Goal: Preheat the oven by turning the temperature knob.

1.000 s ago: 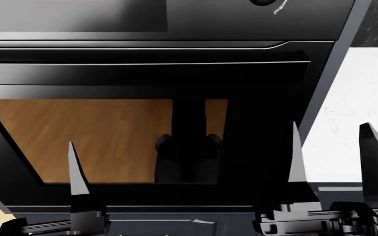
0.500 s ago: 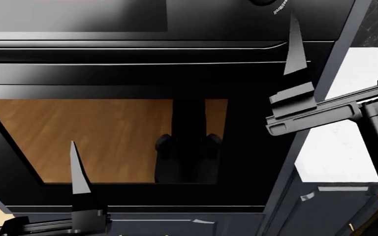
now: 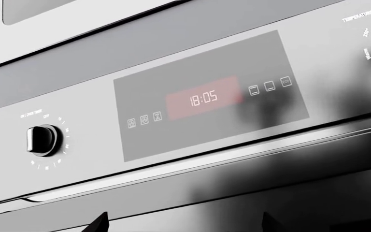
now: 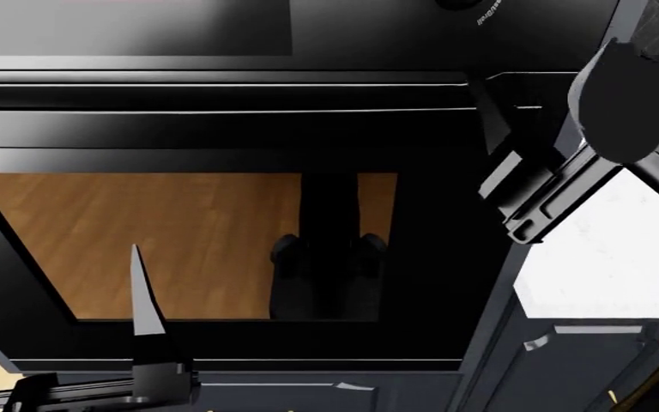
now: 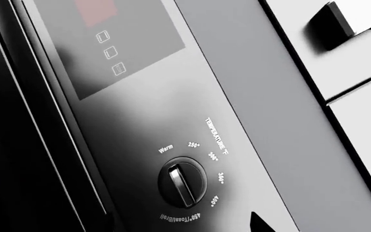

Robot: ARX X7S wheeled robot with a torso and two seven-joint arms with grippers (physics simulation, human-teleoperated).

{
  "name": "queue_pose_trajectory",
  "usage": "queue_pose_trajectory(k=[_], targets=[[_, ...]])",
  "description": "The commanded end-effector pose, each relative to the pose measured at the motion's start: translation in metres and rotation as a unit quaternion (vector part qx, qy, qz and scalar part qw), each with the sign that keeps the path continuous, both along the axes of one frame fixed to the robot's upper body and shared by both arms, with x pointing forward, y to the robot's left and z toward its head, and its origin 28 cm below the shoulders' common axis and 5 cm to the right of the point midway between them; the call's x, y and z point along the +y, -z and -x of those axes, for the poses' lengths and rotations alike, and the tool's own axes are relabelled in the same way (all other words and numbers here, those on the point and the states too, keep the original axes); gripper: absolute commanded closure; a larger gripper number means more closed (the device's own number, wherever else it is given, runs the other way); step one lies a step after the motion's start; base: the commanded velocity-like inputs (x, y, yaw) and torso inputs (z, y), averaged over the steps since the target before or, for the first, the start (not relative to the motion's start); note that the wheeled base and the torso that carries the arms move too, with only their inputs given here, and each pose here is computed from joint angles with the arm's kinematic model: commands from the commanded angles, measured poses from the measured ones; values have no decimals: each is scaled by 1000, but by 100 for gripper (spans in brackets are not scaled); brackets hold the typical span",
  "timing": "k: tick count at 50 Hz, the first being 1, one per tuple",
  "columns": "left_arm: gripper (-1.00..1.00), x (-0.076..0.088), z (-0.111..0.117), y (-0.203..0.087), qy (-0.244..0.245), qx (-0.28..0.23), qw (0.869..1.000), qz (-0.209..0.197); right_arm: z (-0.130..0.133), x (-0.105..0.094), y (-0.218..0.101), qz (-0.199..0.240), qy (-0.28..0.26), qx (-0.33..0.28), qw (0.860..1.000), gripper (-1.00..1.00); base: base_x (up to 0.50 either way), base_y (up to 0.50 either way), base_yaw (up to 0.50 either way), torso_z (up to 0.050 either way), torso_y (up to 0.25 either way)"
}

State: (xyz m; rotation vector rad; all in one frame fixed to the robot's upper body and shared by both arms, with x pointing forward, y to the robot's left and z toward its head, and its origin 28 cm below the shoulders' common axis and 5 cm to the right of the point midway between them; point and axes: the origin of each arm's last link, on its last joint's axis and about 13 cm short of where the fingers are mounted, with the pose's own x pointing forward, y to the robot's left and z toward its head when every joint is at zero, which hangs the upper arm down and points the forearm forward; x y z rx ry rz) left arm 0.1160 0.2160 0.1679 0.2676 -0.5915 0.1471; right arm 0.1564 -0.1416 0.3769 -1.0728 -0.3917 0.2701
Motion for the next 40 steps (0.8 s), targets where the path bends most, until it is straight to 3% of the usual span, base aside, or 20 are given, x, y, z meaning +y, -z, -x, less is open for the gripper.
queue_pose_trajectory(k=[1, 11, 30, 40], targets=[[-100, -1, 0, 1, 0, 4, 1000, -2, -11, 7, -33, 95, 24, 6, 995, -100, 0, 0, 0, 0, 0], [-100, 0, 1, 1, 2, 3, 1000, 0, -22, 17, -35, 119, 32, 17, 992, -100, 0, 0, 0, 0, 0], [-100, 1, 0, 1, 0, 8, 1000, 3, -50, 17, -40, 179, 50, 37, 982, -100, 0, 0, 0, 0, 0], [-100, 0, -1, 1, 1, 10, 1000, 3, -62, 18, -39, 182, 53, 39, 981, -100, 0, 0, 0, 0, 0]])
